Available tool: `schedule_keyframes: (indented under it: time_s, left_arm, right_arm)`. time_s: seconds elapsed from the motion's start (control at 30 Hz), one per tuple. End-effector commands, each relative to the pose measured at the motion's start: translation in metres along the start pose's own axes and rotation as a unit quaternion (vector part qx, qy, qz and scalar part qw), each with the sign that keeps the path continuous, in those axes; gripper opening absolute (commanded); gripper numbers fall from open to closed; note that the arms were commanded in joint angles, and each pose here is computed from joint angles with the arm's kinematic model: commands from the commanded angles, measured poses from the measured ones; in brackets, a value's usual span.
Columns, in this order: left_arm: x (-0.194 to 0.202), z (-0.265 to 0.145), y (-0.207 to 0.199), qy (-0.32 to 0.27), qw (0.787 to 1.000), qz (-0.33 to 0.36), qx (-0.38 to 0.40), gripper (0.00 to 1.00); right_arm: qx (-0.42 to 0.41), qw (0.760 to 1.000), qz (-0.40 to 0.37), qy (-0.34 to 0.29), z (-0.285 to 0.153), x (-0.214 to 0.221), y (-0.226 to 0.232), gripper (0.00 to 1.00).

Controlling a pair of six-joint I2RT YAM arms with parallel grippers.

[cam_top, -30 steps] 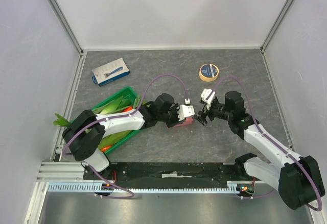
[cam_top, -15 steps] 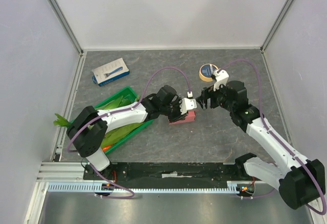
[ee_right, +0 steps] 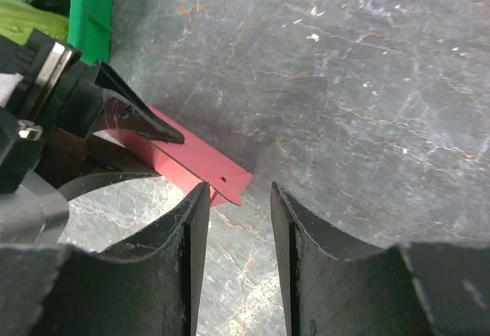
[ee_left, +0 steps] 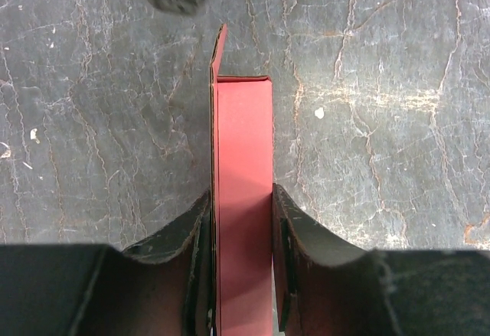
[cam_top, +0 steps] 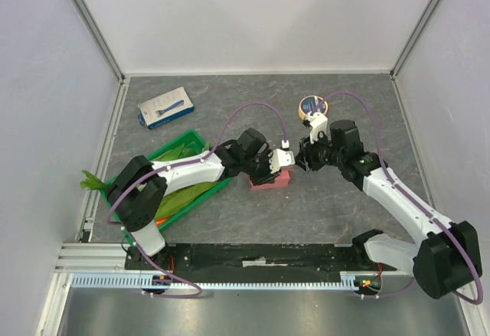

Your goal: Fold the paper box

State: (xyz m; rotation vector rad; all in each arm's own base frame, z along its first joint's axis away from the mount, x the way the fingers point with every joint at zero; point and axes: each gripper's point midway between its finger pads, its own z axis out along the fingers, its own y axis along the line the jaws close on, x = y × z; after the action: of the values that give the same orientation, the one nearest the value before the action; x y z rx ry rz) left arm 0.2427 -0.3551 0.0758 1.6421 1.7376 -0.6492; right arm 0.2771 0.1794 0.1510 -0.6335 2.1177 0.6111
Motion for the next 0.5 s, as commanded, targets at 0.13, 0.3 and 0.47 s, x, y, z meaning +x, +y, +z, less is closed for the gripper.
schedule_keyframes:
  time_s: [0.13, 0.3, 0.47]
  left_arm:
    - [-0.015, -0.005, 0.006, -0.031, 0.999, 0.036, -0.008, 0.28]
    - [-0.016, -0.006, 0.006, -0.032, 0.999, 0.037, -0.007, 0.28]
    - [-0.018, -0.007, 0.006, -0.035, 0.999, 0.039, -0.008, 0.27]
  right_arm:
    - [-0.050, 0.997, -0.025, 0.062, 0.022, 0.030, 0.024, 0.51]
    - [-0.029, 0.996, -0.051, 0.064, 0.024, 0.029, 0.026, 0.52]
    - [-0.015, 0.995, -0.067, 0.071, 0.025, 0.029, 0.024, 0.45]
